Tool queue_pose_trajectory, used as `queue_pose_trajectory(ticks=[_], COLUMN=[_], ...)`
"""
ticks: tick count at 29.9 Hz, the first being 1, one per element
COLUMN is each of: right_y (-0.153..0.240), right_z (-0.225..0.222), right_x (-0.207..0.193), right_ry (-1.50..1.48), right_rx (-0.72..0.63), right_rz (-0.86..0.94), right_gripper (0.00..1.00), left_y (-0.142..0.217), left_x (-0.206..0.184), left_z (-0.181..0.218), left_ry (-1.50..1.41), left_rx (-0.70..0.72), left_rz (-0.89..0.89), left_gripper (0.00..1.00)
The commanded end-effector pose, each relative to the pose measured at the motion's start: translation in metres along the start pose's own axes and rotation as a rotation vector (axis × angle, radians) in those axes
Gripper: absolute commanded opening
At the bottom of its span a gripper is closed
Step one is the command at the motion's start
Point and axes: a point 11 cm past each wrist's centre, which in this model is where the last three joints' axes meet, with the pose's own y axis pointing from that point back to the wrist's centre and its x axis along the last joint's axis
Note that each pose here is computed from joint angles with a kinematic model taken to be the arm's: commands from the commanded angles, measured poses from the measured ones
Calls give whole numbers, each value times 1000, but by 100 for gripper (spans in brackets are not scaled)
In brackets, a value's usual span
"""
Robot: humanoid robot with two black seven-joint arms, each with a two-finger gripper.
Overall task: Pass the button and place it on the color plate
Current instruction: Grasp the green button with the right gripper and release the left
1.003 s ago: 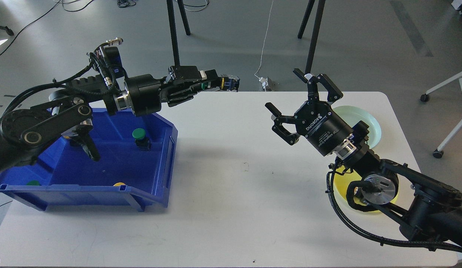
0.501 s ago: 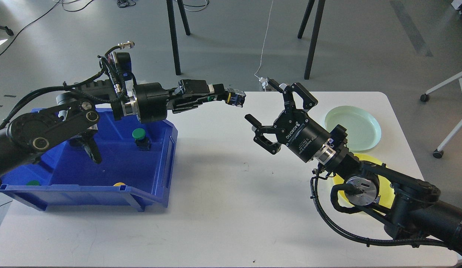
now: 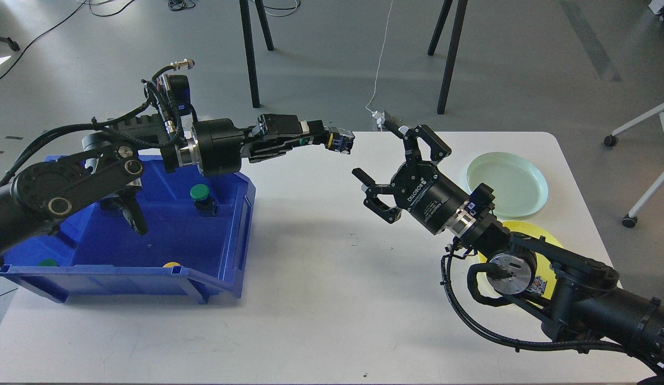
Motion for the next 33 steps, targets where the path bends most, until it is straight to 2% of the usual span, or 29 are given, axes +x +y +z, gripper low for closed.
queue_pose_trajectory(ticks=[1,17,33], right_y=[-9,-25,-36], right_z=[3,12,13], right_x=[-3,-15,-15], right_ry=[6,10,18], right_rx=[-6,-33,-27], right_rz=[-11,-59,-48], right_gripper=[99,98,90], left_y=[0,0,1], left_x=[0,1,0], left_z=[0,-1,-2], left_ry=[0,1,-1], left_rx=[0,2,7], left_rz=[0,2,0], left_gripper=[17,17,17])
